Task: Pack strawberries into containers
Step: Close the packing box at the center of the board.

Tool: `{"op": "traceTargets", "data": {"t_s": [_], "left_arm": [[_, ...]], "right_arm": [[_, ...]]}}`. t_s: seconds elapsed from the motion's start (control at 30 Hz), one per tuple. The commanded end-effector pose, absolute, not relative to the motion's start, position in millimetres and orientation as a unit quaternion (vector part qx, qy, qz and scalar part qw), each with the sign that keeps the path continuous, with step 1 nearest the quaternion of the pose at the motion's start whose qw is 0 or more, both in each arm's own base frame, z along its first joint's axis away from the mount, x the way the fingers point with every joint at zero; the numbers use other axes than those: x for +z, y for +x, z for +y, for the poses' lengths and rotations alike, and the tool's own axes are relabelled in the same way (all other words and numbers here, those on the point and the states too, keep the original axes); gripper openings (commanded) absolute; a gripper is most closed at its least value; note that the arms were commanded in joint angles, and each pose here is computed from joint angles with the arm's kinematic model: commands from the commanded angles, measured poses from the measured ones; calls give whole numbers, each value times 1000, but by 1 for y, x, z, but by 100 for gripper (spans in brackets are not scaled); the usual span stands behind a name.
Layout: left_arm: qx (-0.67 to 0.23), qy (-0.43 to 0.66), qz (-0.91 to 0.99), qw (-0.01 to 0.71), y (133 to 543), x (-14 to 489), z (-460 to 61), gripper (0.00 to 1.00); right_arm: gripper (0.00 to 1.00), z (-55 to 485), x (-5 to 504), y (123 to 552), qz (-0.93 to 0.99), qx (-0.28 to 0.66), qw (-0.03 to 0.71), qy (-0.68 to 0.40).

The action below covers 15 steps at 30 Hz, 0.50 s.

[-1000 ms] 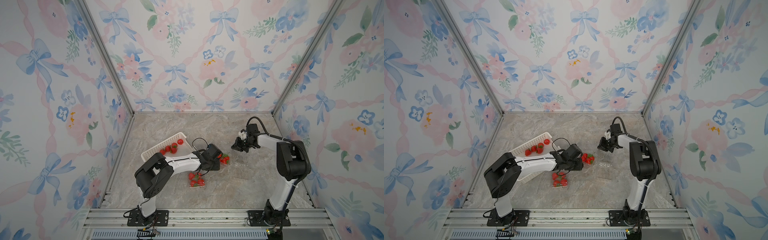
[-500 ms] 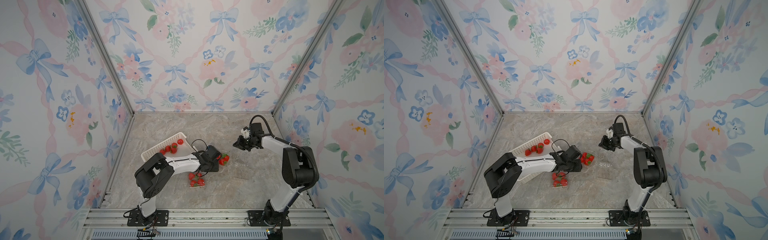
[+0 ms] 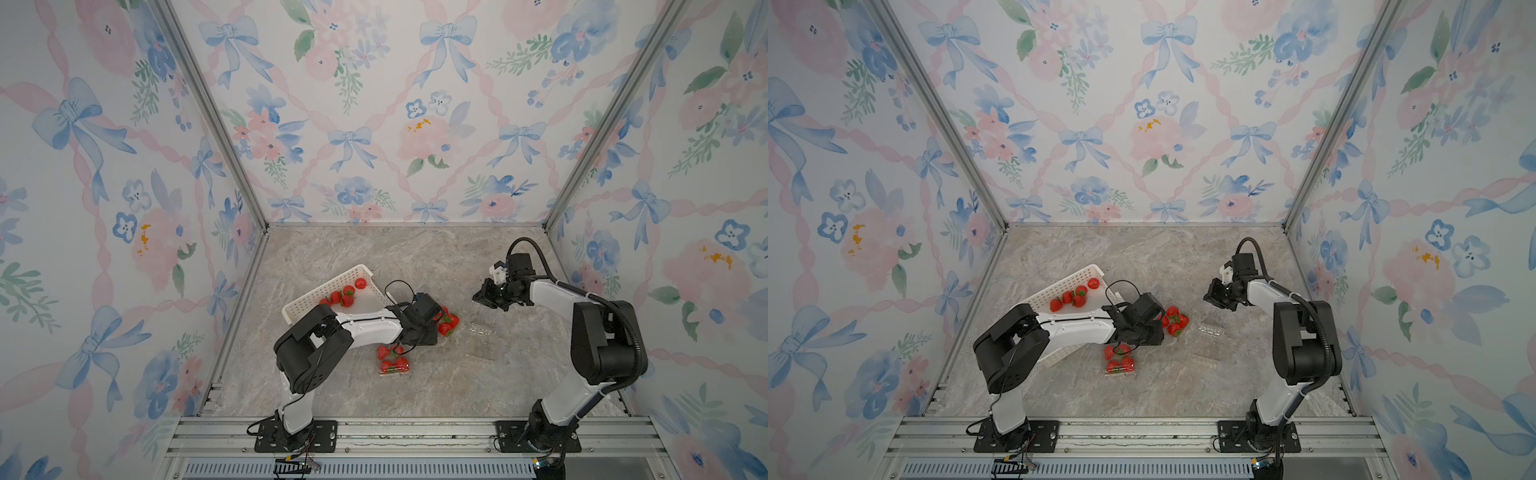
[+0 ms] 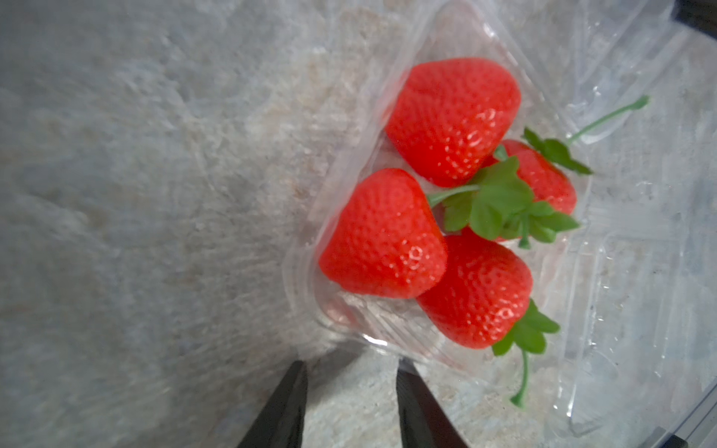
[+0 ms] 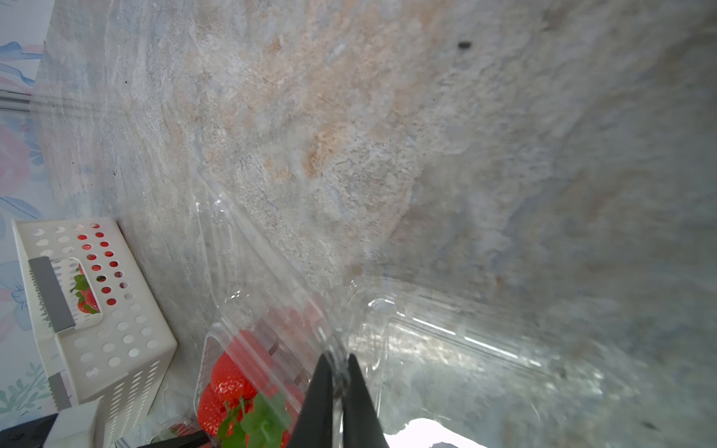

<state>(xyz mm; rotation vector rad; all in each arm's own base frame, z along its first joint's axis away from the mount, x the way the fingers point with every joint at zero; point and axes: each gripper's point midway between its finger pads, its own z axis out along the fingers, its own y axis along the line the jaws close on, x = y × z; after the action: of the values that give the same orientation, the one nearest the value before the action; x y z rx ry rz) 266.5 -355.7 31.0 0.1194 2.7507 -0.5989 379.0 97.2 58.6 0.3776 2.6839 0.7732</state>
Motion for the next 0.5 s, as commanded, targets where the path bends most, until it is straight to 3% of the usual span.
{"op": "traceTargets", "data": {"t_s": [0.0, 0.27, 0.47], "left_arm": [[-211, 43, 962, 169, 272, 35, -361, 41], [-206, 45, 963, 169, 274, 30, -363, 41], [-202, 46, 964, 167, 273, 27, -360, 42]], "right_arm": [[9, 93, 61, 368, 942, 265, 162, 129], [10, 93, 73, 351, 938, 271, 173, 131], [21, 94, 83, 347, 936, 274, 183, 124]]}}
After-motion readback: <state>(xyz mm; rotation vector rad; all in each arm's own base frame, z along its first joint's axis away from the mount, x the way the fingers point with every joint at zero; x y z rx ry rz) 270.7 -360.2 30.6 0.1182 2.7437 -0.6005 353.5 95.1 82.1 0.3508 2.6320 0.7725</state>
